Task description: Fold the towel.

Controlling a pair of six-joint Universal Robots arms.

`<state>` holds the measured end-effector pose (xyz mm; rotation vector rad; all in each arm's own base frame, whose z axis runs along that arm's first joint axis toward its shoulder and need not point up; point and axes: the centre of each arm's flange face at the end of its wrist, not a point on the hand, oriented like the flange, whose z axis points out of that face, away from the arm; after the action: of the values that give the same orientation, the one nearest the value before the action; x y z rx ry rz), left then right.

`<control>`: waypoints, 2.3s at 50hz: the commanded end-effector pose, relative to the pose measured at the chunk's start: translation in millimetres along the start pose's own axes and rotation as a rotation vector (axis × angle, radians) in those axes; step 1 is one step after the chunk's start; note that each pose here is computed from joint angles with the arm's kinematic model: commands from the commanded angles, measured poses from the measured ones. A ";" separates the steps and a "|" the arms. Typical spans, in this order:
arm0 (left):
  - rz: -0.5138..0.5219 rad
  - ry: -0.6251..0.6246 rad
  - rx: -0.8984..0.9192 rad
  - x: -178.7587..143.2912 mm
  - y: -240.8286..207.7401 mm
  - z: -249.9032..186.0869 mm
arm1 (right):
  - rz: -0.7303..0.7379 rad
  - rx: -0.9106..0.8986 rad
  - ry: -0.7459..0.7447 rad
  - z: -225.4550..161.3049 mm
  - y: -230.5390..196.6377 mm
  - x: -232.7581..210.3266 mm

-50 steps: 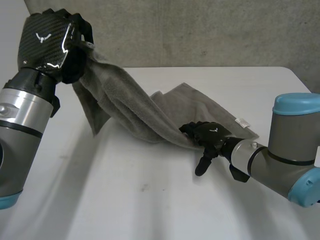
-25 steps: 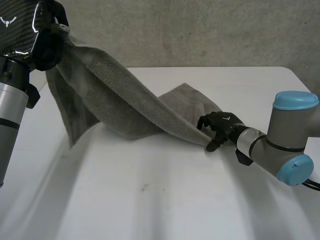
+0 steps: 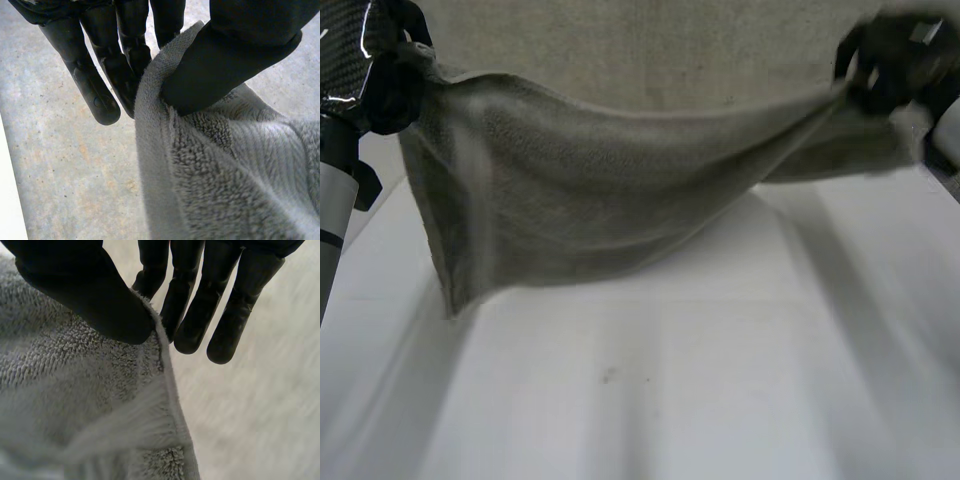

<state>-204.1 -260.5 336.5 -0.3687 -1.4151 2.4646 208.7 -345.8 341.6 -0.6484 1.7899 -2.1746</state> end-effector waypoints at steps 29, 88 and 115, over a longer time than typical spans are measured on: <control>0.018 0.120 -0.421 14.7 122.3 62.6 | -0.461 -0.242 0.020 41.5 54.8 -2.6; -0.156 0.022 -0.409 -33.4 130.4 -21.4 | 0.044 -0.593 -0.128 -53.4 190.8 -34.3; -0.151 0.018 -0.412 -34.5 131.3 -21.9 | 0.107 -0.691 -0.038 -67.4 196.5 1.7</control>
<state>-178.7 -319.4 215.2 -0.3460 -1.8650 2.0391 156.9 -333.0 140.6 -0.6870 2.4928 -1.4376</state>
